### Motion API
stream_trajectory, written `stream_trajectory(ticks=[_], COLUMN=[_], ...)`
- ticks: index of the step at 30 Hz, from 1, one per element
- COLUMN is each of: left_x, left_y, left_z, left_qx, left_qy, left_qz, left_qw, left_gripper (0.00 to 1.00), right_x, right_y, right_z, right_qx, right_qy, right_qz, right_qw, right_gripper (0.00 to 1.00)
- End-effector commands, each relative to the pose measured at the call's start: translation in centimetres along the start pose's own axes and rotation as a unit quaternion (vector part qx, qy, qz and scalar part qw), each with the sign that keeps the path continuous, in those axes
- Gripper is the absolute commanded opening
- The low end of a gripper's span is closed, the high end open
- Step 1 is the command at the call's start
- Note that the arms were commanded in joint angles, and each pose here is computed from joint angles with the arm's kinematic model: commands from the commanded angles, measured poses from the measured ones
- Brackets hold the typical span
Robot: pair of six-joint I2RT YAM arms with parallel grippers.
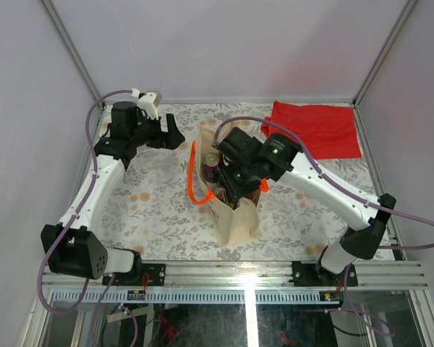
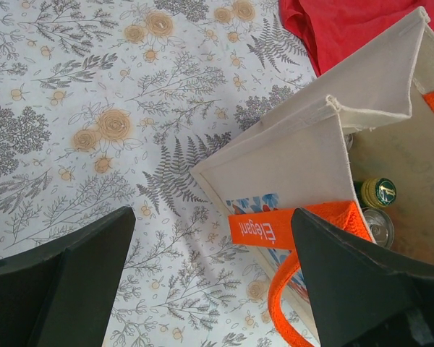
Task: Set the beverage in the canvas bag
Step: Place the drink in the canvas bag.
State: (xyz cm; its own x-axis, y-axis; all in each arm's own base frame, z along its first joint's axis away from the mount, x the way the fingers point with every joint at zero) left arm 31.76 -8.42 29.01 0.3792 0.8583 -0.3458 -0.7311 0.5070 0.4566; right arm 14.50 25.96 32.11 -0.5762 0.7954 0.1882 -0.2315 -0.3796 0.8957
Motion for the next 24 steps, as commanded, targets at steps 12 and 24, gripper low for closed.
stream_trajectory(ticks=[12, 24], left_x=[-0.5, -0.7], left_y=[1.2, 1.0], left_z=[-0.3, -0.1], left_qx=[-0.012, -0.014], left_qy=[-0.004, -0.001], left_qz=[0.003, -0.004], left_qw=[1.0, 1.0], left_gripper=[0.89, 0.89], right_x=[1.0, 1.2], right_y=[0.6, 3.2], right_z=[1.3, 3.1], right_qx=[-0.018, -0.047], right_qy=[0.025, 0.04], right_qz=[0.004, -0.008], right_qw=[1.0, 0.998], right_gripper=[0.0, 0.0])
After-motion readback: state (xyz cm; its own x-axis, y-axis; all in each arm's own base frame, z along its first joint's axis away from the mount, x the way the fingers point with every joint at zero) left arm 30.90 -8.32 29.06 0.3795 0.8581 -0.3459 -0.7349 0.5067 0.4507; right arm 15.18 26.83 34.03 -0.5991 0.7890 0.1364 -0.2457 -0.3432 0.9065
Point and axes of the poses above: each gripper's point midway between its finger pads, its own y axis back along the fingers, its own x axis along the line the jaws close on, z = x × y, the point moved 8 cm from there along y, back along the fingers, and after that the axes turned 2 degrees about y, right-handed, at the moved point
